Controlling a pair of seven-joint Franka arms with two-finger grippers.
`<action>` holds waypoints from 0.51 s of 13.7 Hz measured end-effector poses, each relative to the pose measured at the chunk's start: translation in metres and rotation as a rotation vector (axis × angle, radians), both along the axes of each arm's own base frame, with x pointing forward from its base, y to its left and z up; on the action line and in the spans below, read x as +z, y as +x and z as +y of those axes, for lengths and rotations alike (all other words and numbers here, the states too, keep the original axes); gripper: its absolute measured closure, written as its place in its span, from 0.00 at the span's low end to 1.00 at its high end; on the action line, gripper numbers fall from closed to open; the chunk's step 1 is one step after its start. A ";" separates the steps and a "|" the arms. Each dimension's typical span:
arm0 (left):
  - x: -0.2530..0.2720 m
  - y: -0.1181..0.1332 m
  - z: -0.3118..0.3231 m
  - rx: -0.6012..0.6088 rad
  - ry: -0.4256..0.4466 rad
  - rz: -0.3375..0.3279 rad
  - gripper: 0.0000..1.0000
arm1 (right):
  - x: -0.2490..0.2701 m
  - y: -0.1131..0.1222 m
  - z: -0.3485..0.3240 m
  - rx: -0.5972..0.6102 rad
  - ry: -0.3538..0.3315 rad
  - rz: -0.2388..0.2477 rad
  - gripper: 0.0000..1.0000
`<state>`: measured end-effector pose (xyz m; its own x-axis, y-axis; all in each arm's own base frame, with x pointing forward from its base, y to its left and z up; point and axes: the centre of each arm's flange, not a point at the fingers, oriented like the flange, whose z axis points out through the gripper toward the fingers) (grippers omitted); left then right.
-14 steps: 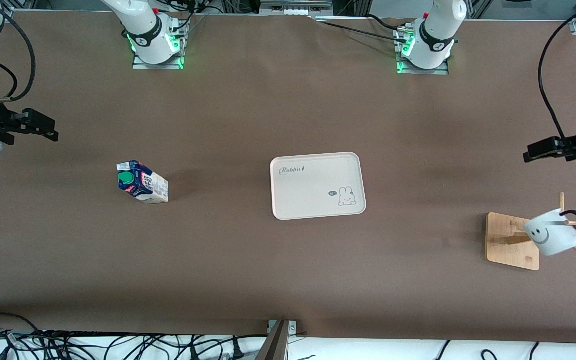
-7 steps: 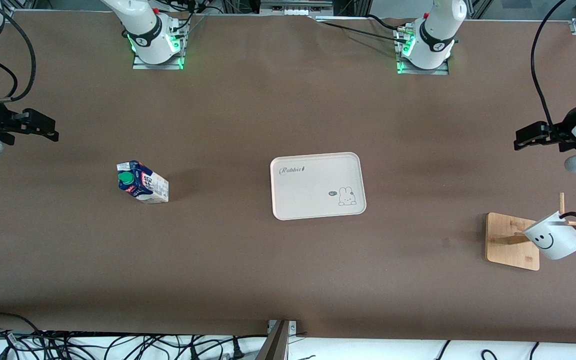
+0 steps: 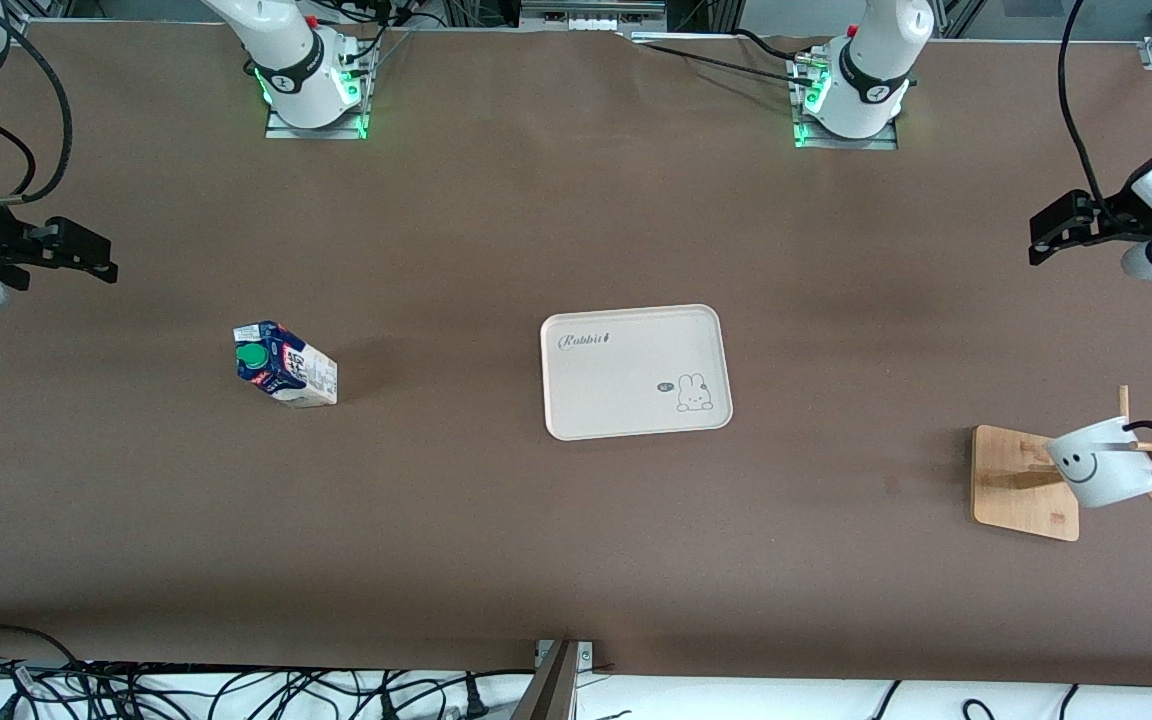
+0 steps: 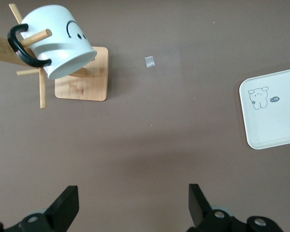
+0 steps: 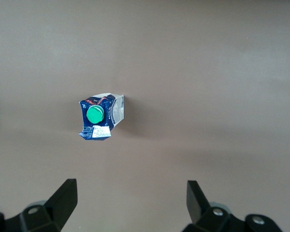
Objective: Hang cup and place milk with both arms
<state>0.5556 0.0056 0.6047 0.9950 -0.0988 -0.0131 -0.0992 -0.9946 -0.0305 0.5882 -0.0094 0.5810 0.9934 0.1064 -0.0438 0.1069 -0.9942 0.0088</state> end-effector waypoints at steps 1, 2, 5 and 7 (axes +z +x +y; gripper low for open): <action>-0.002 0.000 0.003 0.007 -0.006 0.002 0.00 | 0.000 0.000 0.000 0.000 0.000 0.000 0.00; -0.003 0.000 0.004 0.010 -0.007 0.003 0.00 | 0.000 0.000 0.000 0.000 0.000 0.000 0.00; -0.005 0.001 0.002 0.006 -0.007 0.001 0.00 | 0.000 0.000 0.000 0.000 0.000 0.000 0.00; -0.005 0.001 0.001 0.005 -0.007 -0.003 0.00 | 0.000 0.000 0.000 0.000 0.000 0.000 0.00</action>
